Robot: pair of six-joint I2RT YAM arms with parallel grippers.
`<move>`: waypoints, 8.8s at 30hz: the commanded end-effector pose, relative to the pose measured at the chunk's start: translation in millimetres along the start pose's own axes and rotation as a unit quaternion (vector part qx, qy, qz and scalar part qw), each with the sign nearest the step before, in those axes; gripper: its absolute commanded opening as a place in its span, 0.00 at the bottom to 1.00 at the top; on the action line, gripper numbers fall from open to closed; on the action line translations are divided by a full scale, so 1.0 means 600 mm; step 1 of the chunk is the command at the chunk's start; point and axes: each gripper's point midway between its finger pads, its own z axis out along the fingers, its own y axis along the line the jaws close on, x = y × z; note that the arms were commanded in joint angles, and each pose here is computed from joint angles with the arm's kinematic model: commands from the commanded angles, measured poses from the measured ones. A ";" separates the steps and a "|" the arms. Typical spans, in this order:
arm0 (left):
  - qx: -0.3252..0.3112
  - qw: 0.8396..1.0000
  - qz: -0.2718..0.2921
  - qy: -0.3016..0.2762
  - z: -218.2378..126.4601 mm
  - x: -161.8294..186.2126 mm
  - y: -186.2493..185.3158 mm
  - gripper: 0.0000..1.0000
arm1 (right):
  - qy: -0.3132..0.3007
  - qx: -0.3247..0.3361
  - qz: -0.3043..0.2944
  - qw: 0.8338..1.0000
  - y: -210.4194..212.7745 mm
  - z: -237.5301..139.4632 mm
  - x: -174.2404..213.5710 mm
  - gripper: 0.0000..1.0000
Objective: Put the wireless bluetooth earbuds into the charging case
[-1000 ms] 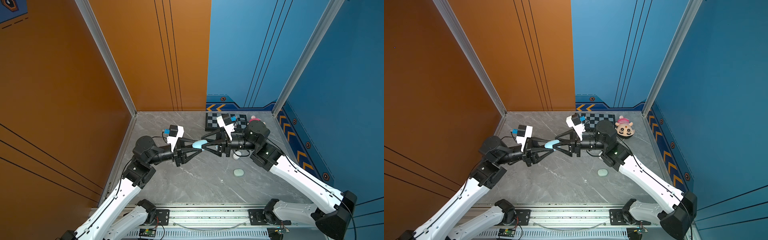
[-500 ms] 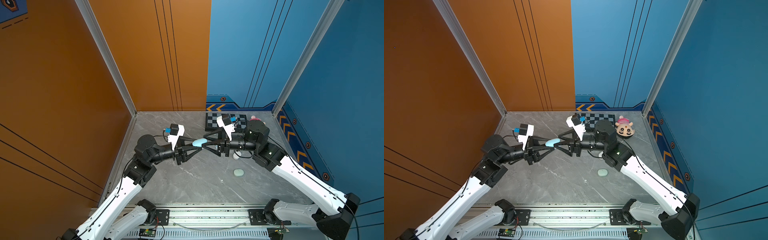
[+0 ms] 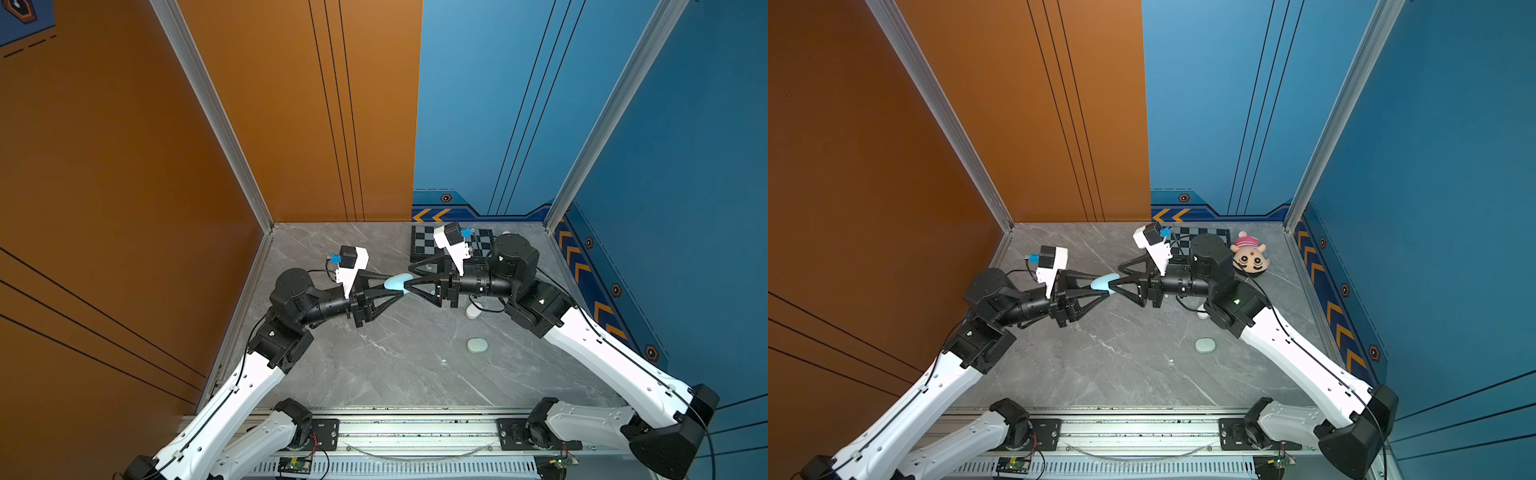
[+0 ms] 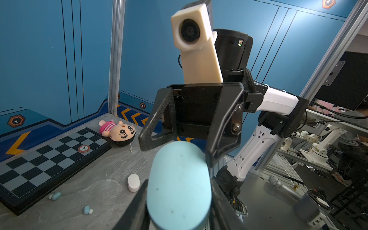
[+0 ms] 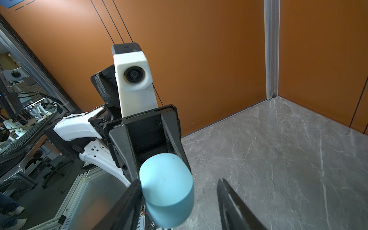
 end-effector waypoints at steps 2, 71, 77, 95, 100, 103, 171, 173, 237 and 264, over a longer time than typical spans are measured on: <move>0.056 0.998 0.034 -0.009 -0.008 -0.016 -0.047 0.00 | -0.001 0.034 0.018 0.999 -0.037 0.005 -0.005 0.48; 0.047 0.999 0.021 0.002 0.001 0.006 -0.032 0.35 | -0.029 -0.086 0.034 0.995 0.036 0.018 -0.021 0.21; 0.040 0.999 0.019 0.002 0.002 0.009 -0.027 0.49 | -0.031 -0.089 0.034 0.995 0.039 0.017 -0.023 0.21; 0.014 0.999 0.030 -0.008 -0.004 0.010 -0.015 0.59 | -0.027 -0.092 0.037 0.995 0.040 0.018 -0.018 0.21; 0.014 0.999 0.034 -0.012 -0.006 0.003 -0.019 0.60 | -0.026 -0.092 0.038 0.995 0.040 0.019 -0.017 0.21; 0.016 0.999 0.035 -0.013 -0.006 0.000 -0.021 0.59 | -0.025 -0.093 0.039 0.995 0.039 0.021 -0.015 0.21; -0.158 0.986 0.017 -0.056 -0.047 -0.004 0.062 0.98 | 0.136 0.233 0.099 0.958 -0.125 -0.071 0.183 0.66; -0.167 0.984 0.018 -0.059 -0.054 -0.003 0.062 0.98 | 0.170 0.264 0.118 0.942 -0.137 -0.090 0.225 0.65; -0.198 0.978 -0.039 0.046 -0.101 0.177 0.059 0.99 | 0.468 0.419 0.324 0.707 -0.164 -0.139 0.632 0.28; -0.146 0.934 0.307 0.113 0.006 0.171 0.008 0.79 | 0.044 0.213 0.542 0.812 -0.168 0.027 0.139 0.20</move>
